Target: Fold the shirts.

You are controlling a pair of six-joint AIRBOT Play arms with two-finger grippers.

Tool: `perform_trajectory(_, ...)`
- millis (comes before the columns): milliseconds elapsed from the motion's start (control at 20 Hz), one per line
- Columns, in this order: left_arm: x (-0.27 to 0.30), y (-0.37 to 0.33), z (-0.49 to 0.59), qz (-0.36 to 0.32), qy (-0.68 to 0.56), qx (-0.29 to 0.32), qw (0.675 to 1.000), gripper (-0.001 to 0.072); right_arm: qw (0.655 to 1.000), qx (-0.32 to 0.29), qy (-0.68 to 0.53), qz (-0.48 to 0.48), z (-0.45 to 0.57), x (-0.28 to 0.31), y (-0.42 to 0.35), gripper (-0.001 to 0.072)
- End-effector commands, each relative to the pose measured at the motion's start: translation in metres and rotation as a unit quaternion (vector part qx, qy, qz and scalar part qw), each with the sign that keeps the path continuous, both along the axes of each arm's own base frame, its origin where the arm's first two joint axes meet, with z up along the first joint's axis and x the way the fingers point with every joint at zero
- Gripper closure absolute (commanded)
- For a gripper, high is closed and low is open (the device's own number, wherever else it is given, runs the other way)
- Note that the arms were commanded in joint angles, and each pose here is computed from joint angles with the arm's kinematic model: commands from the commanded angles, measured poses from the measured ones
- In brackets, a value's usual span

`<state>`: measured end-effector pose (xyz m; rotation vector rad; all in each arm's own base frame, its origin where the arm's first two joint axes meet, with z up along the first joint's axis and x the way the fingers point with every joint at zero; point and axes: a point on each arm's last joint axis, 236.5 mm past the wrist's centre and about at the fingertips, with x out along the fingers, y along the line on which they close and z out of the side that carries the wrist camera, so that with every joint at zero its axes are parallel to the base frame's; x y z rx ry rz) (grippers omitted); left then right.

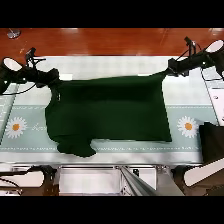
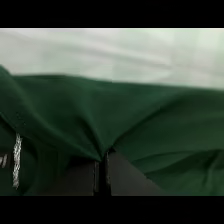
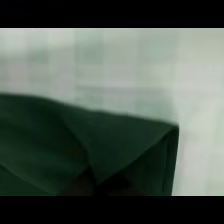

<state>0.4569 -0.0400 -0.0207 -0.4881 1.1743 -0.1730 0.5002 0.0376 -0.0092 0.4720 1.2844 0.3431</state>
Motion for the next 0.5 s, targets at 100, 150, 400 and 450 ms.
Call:
perform_trajectory(100,-0.071,0.01,-0.027,-0.092,0.135,0.029,0.986,0.0685,0.99,0.018,0.125,0.06,-0.043,-0.071,0.007,0.0684)
perform_trajectory(150,-0.078,0.006,-0.032,-0.101,0.154,0.024,0.983,0.0685,0.988,0.019,0.142,0.059,-0.053,-0.081,0.007,0.0684)
perform_trajectory(400,-0.102,-0.008,-0.047,-0.125,0.217,0.007,0.968,0.0376,0.984,0.035,0.172,0.039,-0.067,-0.094,0.013,0.0342)
perform_trajectory(450,-0.106,-0.006,-0.046,-0.115,0.231,0.007,0.966,0.0019,0.984,0.038,0.169,0.043,-0.059,-0.094,0.011,0.0095)
